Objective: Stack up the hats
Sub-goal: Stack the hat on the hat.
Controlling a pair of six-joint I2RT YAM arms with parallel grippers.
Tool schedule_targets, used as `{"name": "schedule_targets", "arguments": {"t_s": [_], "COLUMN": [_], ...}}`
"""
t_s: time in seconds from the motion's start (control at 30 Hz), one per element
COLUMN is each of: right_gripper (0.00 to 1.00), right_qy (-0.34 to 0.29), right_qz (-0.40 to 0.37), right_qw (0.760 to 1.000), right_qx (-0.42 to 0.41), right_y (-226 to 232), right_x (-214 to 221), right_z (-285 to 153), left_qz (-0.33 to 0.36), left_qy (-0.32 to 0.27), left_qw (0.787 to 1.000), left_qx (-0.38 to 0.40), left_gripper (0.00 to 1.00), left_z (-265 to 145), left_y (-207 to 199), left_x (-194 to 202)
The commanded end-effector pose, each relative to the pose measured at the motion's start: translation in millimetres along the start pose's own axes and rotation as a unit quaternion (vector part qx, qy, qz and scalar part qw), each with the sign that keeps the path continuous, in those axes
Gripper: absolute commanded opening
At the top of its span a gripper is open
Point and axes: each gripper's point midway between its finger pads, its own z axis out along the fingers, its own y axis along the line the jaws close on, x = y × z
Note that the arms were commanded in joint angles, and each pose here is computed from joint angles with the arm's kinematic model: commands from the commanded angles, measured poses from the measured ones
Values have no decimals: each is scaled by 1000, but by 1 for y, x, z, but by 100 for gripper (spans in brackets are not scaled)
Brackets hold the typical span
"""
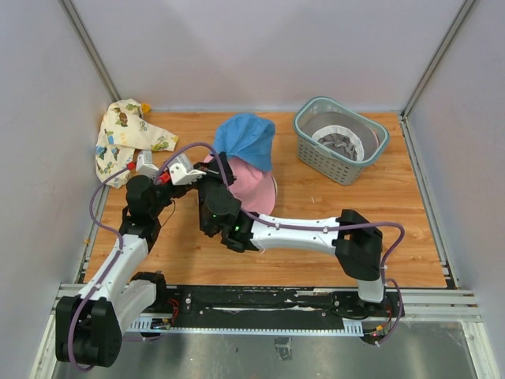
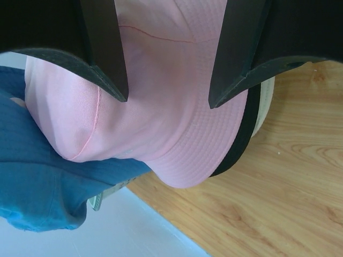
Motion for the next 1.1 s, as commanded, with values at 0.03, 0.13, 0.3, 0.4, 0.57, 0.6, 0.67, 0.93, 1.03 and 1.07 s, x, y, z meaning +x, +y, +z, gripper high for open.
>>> {"name": "schedule_targets", "arguments": {"t_s": [0.03, 0.13, 0.3, 0.4, 0.57, 0.6, 0.67, 0.93, 1.03, 1.07], "right_gripper": [1, 1, 1, 0, 1, 1, 1, 0, 1, 1], "right_qy": [3, -4, -12, -13, -16, -16, -17, -13, -8, -8], "right_qz": [68, 69, 85, 90, 111, 113, 111, 106, 117, 119], "right_qw": [995, 995, 993, 994, 994, 993, 994, 994, 992, 992], "right_qx": [72, 77, 81, 64, 16, 10, 6, 37, 46, 44], "right_y": [-68, -84, -103, -97, -74, -71, -66, -69, -75, -73], "right_x": [-36, -50, -62, -59, -50, -50, -50, -82, -88, -88], "right_z": [-2, 0, -4, -11, -30, -33, -37, -9, 3, 5], "left_qz": [14, 16, 16, 18, 15, 15, 18, 32, 50, 59], "left_qy": [-6, -11, -16, -18, -22, -24, -28, -40, -53, -58], "left_qw": [999, 999, 999, 999, 998, 997, 997, 996, 993, 991], "left_qx": [34, 34, 40, 46, 63, 65, 65, 80, 98, 103], "left_gripper": [66, 66, 66, 66, 66, 66, 66, 67, 67, 67], "left_z": [-4, -6, -7, -8, -11, -12, -14, -20, -26, -29], "left_y": [-20, -23, -29, -34, -46, -48, -51, -66, -77, -80], "left_x": [-7, -11, -15, -19, -23, -25, -28, -39, -46, -48]}}
